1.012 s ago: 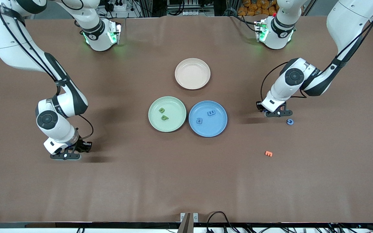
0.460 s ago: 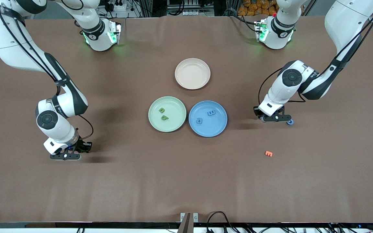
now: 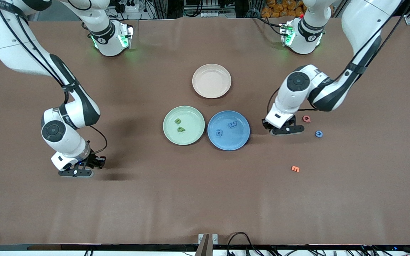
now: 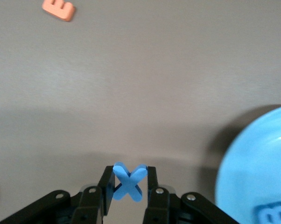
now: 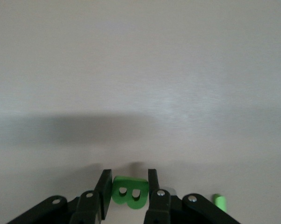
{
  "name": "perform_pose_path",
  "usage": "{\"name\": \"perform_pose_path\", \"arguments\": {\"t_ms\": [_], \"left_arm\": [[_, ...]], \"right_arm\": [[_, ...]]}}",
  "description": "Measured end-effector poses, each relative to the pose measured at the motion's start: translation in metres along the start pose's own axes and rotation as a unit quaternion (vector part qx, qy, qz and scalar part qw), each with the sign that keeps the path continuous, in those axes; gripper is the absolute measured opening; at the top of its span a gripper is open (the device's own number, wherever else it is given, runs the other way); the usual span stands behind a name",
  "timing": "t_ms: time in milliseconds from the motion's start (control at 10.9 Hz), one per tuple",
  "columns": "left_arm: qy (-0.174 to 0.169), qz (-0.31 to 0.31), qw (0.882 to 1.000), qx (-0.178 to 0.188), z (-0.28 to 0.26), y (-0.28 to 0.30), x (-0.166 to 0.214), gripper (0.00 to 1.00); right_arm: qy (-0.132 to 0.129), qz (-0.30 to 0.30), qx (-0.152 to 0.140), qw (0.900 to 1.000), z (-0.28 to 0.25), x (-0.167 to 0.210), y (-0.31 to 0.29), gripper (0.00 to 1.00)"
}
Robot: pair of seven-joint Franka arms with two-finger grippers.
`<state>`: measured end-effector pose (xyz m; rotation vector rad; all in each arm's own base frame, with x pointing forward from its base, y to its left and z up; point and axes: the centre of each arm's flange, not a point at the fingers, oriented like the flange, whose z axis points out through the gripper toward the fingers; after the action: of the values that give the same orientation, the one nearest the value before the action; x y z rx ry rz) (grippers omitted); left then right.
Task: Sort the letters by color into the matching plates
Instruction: 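Carry the blue X to the blue plate while the right gripper carries B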
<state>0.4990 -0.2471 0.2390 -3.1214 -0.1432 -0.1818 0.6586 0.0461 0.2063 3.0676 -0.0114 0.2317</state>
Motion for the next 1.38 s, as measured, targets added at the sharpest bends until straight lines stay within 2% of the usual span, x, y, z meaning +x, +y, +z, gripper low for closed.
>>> {"name": "perform_pose_path", "arguments": {"t_ms": [368,552,920,1380], "left_arm": [[0.0,-0.028,1.0,-0.006,-0.021,0.063,-0.013,0.33],[-0.002,-0.038,0.999,-0.013,-0.028,0.088,-0.013,0.33],[-0.015,-0.038,0.999,-0.032,-0.024,0.119,-0.016,0.33],[-0.024,-0.043,0.998,-0.042,-0.015,0.148,-0.023,0.33]], "right_arm": [[-0.026,0.029,0.028,0.999,-0.035,-0.007,-0.07,0.36],[-0.041,0.032,0.041,0.998,-0.056,-0.02,-0.124,0.36],[-0.054,0.021,0.064,0.996,-0.082,-0.059,-0.23,0.36],[-0.074,0.004,0.06,0.995,-0.091,-0.123,-0.328,0.36]]}}
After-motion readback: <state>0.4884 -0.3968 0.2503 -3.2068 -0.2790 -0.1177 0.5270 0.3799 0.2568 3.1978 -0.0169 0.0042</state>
